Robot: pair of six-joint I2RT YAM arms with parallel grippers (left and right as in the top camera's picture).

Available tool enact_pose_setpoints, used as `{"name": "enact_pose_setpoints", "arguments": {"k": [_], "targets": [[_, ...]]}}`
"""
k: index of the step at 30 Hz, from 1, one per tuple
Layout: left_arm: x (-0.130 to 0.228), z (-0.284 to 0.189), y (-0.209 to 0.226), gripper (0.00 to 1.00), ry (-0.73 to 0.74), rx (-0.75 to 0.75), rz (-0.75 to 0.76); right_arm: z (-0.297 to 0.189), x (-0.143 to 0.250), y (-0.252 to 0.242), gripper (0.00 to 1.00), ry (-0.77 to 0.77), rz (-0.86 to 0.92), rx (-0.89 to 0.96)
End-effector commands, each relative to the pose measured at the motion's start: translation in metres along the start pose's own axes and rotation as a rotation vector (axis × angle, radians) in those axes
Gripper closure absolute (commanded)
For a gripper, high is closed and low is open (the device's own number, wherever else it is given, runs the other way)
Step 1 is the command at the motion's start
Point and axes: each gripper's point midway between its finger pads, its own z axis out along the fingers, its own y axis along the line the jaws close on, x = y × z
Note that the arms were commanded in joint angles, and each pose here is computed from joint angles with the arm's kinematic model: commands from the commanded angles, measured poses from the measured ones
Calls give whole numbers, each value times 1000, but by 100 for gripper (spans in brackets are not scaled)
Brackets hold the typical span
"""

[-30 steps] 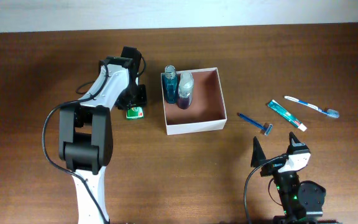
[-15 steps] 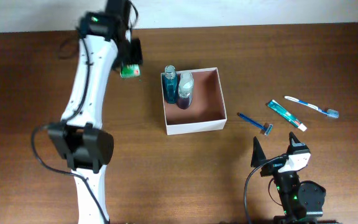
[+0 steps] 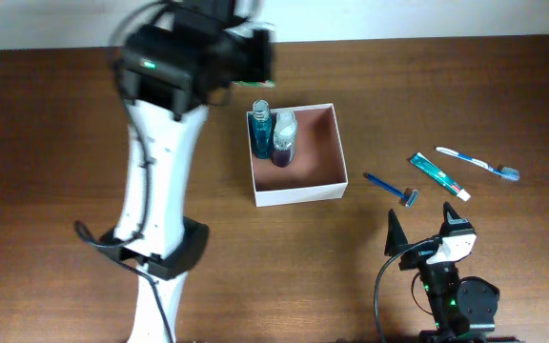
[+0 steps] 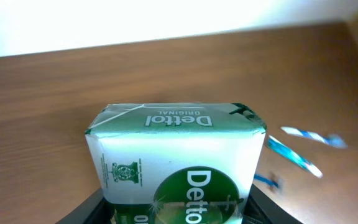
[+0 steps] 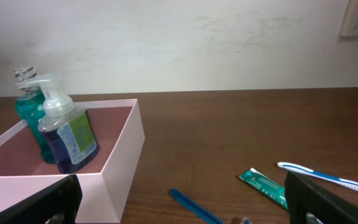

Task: Pack container
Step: 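Lift the Dettol bar and carry it over the box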

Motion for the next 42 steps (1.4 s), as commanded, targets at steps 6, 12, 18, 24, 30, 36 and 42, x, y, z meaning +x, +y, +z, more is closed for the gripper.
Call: {"name": "enact_pose_setpoints", "arguments": {"k": [6, 12, 18, 24, 30, 36, 42], "targets": [[20, 22, -68, 58, 9, 15, 142, 0, 1, -3, 1, 1, -6, 13], [38, 60, -93, 58, 57, 26, 226, 0, 1, -3, 2, 1, -6, 13], [58, 112, -91, 58, 134, -7, 204, 0, 1, -3, 1, 1, -6, 13], [82, 165, -81, 57, 202, -62, 103, 0, 1, -3, 1, 1, -6, 13], [103, 201, -66, 57, 244, -151, 48, 0, 1, -3, 1, 1, -6, 13], [123, 224, -58, 57, 292, -186, 1, 0, 2, -3, 2, 1, -6, 13], [132, 230, -46, 58, 314, -237, -80, 0, 2, -3, 1, 1, -6, 13]]}}
